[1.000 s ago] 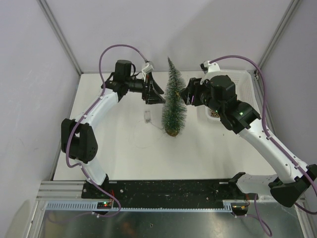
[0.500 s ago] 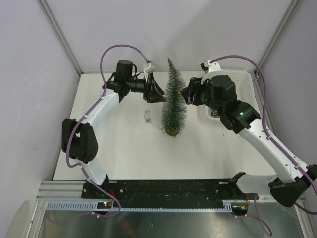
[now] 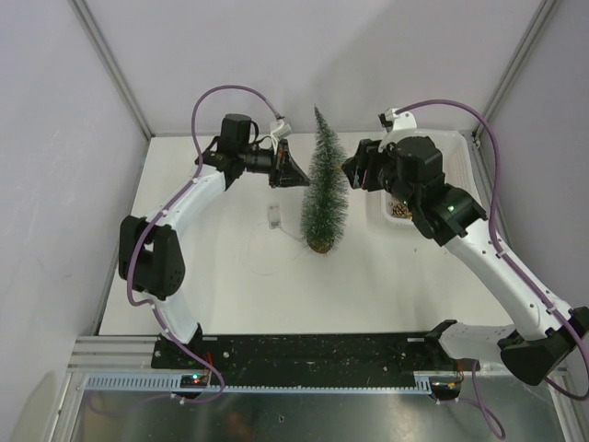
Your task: Decorate the small christmas tree
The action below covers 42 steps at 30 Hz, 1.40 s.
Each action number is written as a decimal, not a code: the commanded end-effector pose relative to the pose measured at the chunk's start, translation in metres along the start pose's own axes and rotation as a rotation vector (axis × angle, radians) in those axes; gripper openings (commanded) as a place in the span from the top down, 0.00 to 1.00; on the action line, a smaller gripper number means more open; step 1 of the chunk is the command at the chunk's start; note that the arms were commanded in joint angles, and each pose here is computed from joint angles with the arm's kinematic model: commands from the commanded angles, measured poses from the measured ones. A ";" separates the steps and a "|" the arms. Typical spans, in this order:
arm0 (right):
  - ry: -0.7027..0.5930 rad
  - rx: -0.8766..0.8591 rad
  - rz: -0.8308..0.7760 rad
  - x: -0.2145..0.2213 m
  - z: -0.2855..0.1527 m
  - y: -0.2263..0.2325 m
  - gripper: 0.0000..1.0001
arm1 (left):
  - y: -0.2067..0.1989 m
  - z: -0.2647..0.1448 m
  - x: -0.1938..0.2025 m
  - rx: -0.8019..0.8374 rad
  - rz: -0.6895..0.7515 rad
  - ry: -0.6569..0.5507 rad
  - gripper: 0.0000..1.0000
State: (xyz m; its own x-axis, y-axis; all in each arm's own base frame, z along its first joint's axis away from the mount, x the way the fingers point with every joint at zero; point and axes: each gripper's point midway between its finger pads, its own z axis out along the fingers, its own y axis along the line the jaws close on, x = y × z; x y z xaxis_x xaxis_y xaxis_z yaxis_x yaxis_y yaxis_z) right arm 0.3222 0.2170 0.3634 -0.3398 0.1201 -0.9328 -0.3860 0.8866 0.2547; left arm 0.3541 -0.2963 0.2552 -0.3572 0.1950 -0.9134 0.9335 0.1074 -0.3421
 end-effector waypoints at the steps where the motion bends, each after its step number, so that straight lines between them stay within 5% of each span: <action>1: -0.041 0.005 -0.011 -0.010 0.003 -0.002 0.80 | -0.008 0.002 -0.009 0.030 0.063 -0.020 0.90; 42: -0.085 0.034 -0.053 -0.033 0.024 -0.021 0.84 | -0.025 -0.003 -0.013 0.055 0.080 -0.028 0.97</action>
State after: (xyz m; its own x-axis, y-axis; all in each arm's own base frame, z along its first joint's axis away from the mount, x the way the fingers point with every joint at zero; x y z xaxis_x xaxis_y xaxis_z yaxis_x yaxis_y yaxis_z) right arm 0.3560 0.2083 0.3449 -0.3402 0.0732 -0.9375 -0.3534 0.9139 0.1996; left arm 0.3477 -0.2956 0.2490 -0.3692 0.1989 -0.9078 0.9292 0.0959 -0.3568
